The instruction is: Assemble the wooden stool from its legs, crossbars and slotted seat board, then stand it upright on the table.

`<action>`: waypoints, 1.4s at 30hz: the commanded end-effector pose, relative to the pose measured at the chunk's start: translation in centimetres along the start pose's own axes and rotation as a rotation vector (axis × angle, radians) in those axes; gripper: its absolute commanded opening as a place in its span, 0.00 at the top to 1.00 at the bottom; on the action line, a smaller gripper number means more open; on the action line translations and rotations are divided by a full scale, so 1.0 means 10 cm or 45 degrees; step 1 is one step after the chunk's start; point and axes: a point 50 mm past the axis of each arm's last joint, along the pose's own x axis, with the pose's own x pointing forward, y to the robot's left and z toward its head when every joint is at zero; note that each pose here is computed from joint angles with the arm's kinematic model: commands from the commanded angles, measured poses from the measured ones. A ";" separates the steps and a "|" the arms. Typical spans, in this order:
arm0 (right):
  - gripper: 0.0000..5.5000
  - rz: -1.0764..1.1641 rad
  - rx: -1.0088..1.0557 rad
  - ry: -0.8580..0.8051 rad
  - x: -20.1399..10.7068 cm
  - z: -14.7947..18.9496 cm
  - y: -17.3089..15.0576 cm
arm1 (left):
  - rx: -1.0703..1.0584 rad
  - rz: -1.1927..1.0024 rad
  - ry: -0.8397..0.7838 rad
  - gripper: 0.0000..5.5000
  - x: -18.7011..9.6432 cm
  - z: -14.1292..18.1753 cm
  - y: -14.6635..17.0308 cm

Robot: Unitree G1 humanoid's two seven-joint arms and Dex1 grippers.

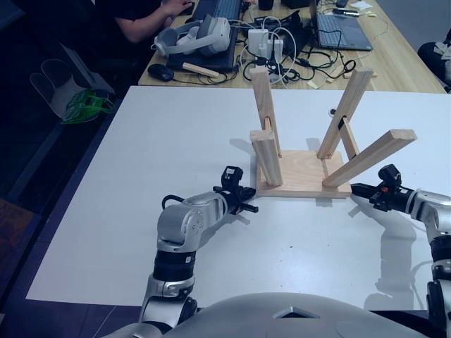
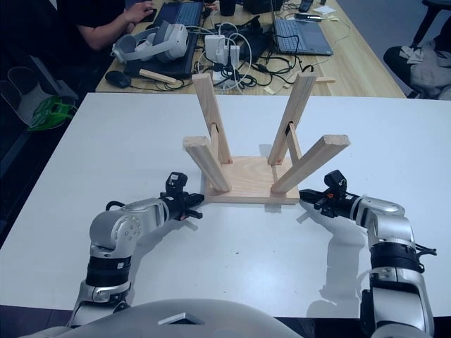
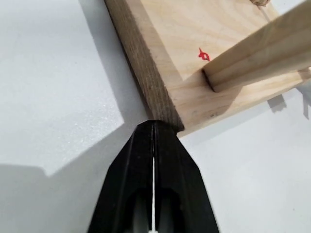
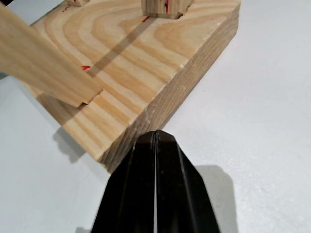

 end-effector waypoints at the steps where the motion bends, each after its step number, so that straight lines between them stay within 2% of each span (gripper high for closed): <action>1: 1.00 0.194 0.015 -0.061 0.04 0.07 0.23 | -0.008 -0.305 -0.054 1.00 -0.05 0.09 -0.29; 10: 1.00 0.311 0.021 -0.125 -0.02 0.27 0.53 | -0.015 -0.445 -0.136 1.00 -0.15 0.18 -0.37; 17: 1.00 0.299 0.011 -0.164 -0.04 0.37 0.54 | -0.124 -0.547 -0.227 1.00 -0.19 0.21 -0.35; 42: 1.00 0.405 0.035 -0.310 0.05 0.60 0.73 | -0.119 -0.704 -0.380 1.00 -0.27 0.37 -0.49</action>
